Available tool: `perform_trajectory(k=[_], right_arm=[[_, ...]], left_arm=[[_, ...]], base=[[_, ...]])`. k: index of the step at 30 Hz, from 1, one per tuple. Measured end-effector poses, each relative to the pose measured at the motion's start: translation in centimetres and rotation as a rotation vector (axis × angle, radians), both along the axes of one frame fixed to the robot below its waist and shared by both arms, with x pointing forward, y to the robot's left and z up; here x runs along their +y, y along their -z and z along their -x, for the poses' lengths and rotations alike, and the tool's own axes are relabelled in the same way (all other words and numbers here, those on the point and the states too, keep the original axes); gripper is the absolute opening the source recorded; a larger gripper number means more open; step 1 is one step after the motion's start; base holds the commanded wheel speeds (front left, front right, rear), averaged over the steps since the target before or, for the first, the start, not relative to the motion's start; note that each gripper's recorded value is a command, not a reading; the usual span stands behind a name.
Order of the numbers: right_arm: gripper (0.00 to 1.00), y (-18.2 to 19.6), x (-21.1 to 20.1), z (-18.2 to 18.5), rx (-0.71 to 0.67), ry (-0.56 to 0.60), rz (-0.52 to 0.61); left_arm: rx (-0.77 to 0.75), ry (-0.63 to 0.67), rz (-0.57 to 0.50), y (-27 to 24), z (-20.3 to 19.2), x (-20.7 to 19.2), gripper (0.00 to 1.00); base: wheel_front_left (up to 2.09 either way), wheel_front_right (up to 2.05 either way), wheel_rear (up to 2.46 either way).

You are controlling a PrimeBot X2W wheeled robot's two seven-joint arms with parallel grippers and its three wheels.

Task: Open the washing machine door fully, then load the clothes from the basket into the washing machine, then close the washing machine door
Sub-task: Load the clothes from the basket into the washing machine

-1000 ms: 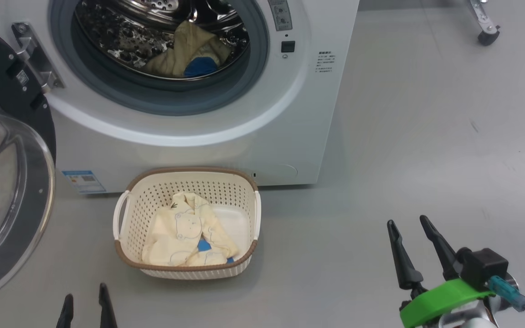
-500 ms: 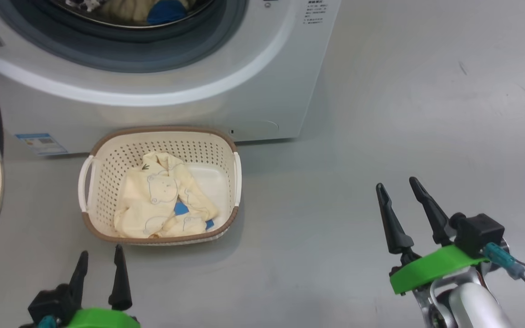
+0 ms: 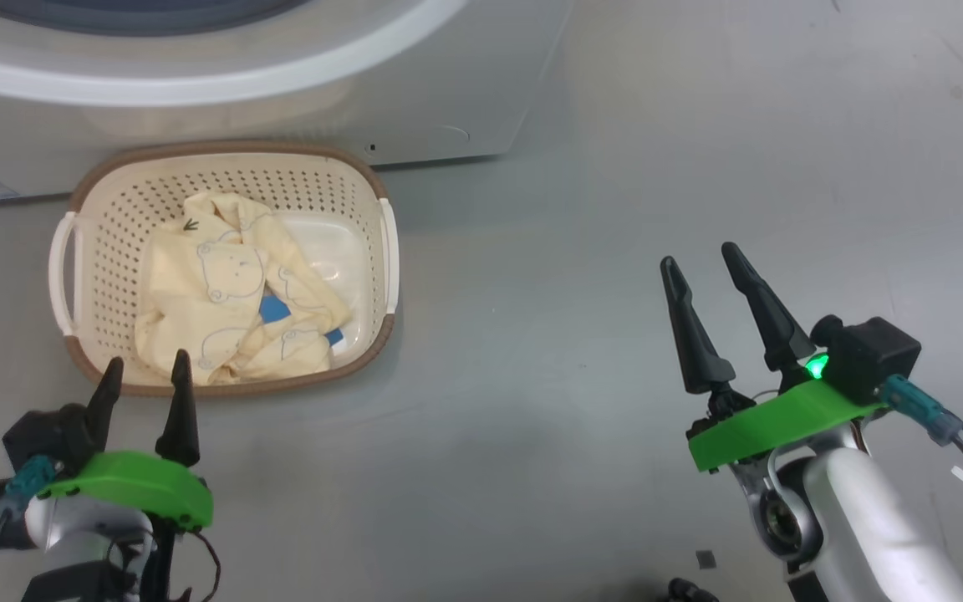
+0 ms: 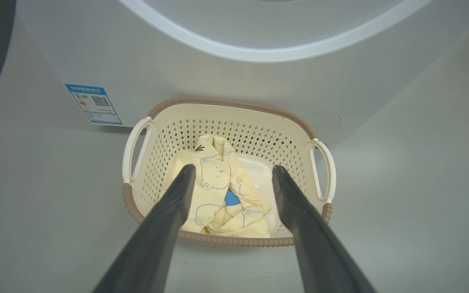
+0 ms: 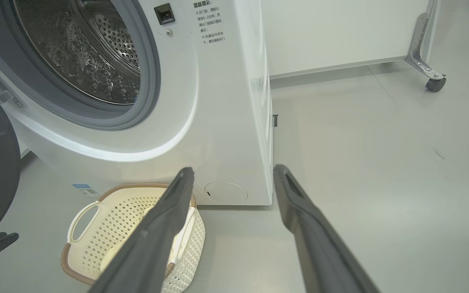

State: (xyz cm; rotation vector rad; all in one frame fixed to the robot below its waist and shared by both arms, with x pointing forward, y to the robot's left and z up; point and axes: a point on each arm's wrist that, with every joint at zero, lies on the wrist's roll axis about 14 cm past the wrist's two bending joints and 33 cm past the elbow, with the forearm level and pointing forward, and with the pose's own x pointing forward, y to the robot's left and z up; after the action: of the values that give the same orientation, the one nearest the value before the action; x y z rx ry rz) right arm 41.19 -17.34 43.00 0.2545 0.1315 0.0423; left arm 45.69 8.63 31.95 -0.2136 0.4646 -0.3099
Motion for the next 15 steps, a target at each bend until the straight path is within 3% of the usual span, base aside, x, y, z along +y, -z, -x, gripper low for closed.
perform_trajectory(k=[15], right_arm=[[1.00, 4.6, 0.6, -3.6, 0.079, -0.042, 0.006]], left_arm=[[0.180, 0.089, -0.015, 7.0, -4.8, -3.1, 1.00]], base=[[0.00, 0.00, 0.00]])
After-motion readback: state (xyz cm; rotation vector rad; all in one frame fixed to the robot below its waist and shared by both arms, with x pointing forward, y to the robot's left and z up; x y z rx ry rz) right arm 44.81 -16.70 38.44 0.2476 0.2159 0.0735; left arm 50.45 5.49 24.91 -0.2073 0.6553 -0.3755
